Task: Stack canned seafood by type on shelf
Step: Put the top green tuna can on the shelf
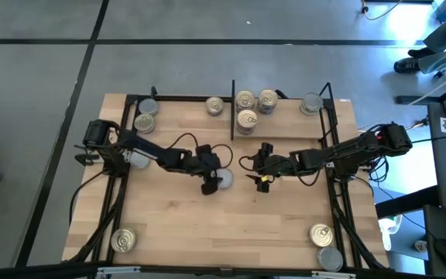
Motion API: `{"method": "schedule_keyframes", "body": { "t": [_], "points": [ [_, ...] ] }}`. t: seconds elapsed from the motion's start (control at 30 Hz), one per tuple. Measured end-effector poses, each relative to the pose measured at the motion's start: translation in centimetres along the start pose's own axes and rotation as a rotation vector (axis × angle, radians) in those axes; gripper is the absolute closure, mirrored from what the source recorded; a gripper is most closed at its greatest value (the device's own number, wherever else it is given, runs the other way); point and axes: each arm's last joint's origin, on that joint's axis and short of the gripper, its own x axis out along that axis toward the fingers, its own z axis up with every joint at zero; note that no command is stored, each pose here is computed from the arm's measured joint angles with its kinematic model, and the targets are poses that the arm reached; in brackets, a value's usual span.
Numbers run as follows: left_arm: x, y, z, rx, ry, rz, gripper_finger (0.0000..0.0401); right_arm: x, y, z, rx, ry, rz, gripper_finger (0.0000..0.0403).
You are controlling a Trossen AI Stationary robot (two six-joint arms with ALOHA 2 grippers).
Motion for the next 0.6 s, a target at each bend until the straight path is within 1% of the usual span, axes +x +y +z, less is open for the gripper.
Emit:
{"method": "schedule_keyframes", "body": {
  "t": [0.13, 0.3, 0.37, 0.47, 0.6],
  "points": [
    [-0.5, -1.1, 0.1, 0.073, -0.013, -0.027, 0.0111, 0.0, 0.0, 0.0, 0.002, 0.000, 0.000, 0.0095],
    [-2.9, -2.0, 2.2, 0.110, -0.013, -0.041, 0.0111, 0.0, 0.0, 0.0, 0.022, 0.002, 0.003, 0.0095],
    [-3.6, -2.0, 2.2, 0.119, 0.013, -0.038, 0.0111, 0.0, 0.0, 0.0, 0.024, 0.006, 0.003, 0.0095],
    [-3.8, -2.1, 2.0, 0.123, 0.034, -0.037, 0.0111, 0.0, 0.0, 0.0, 0.026, 0.003, 0.003, 0.0095],
    [-3.0, -2.6, 1.2, 0.159, 0.039, -0.044, 0.0111, 0.0, 0.0, 0.0, 0.024, 0.001, 0.003, 0.0095]
  ]
}}
